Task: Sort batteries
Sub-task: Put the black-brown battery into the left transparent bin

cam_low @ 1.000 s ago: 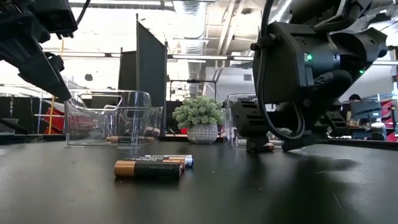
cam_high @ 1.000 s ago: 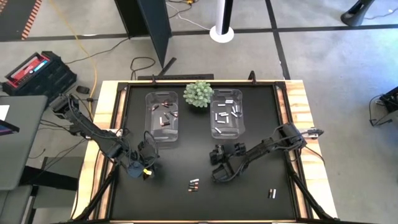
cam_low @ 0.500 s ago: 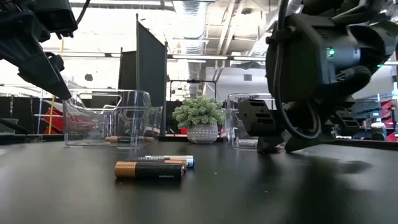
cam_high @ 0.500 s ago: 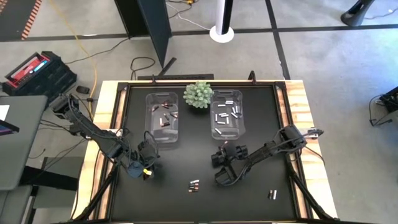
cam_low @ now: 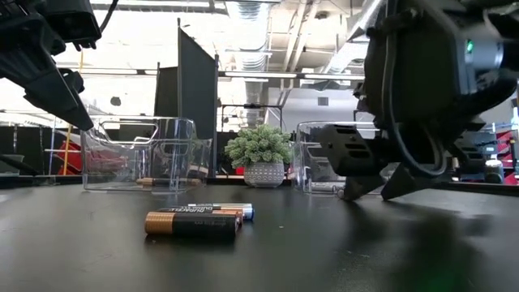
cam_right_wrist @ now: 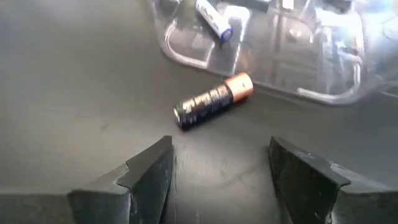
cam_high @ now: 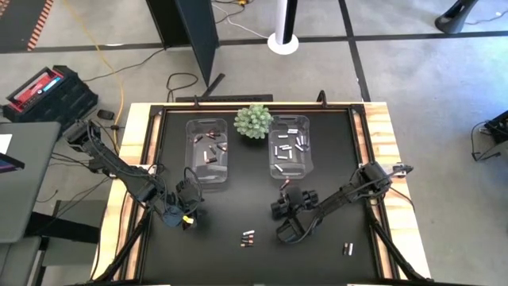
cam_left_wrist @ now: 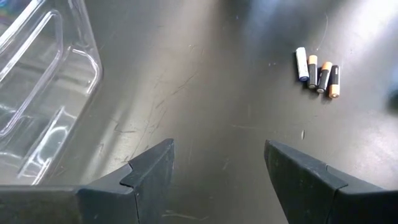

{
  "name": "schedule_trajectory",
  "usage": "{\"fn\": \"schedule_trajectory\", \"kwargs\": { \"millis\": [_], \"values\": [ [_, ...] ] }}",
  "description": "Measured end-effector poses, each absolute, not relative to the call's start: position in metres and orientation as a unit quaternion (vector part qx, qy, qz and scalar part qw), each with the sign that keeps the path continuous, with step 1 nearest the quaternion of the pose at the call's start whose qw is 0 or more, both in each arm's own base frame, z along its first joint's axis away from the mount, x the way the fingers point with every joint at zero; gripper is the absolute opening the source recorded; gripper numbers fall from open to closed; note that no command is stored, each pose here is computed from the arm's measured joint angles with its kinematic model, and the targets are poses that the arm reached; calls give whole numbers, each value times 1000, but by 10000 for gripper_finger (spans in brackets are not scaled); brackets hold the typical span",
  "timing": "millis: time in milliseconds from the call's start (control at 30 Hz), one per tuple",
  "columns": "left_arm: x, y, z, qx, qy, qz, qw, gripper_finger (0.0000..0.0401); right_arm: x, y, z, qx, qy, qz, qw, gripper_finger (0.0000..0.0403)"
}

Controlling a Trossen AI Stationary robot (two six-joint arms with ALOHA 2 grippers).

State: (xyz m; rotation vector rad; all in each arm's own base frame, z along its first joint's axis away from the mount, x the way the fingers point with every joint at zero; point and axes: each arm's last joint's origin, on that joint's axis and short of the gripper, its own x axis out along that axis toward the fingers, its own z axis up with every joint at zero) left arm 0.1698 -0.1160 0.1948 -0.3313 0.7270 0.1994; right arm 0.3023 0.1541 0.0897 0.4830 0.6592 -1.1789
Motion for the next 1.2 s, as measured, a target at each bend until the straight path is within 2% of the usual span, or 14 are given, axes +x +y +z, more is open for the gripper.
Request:
{"fn": "schedule_trajectory", "kwargs": {
  "millis": [367, 1200],
  "values": [
    [171, -117, 196, -163, 348, 92, 919, 245, 303, 160, 93, 224, 311, -534, 754, 277],
    [171, -117, 196, -144, 350, 85, 922, 245, 329, 147, 107, 269, 237, -549, 755, 273]
  ]
}}
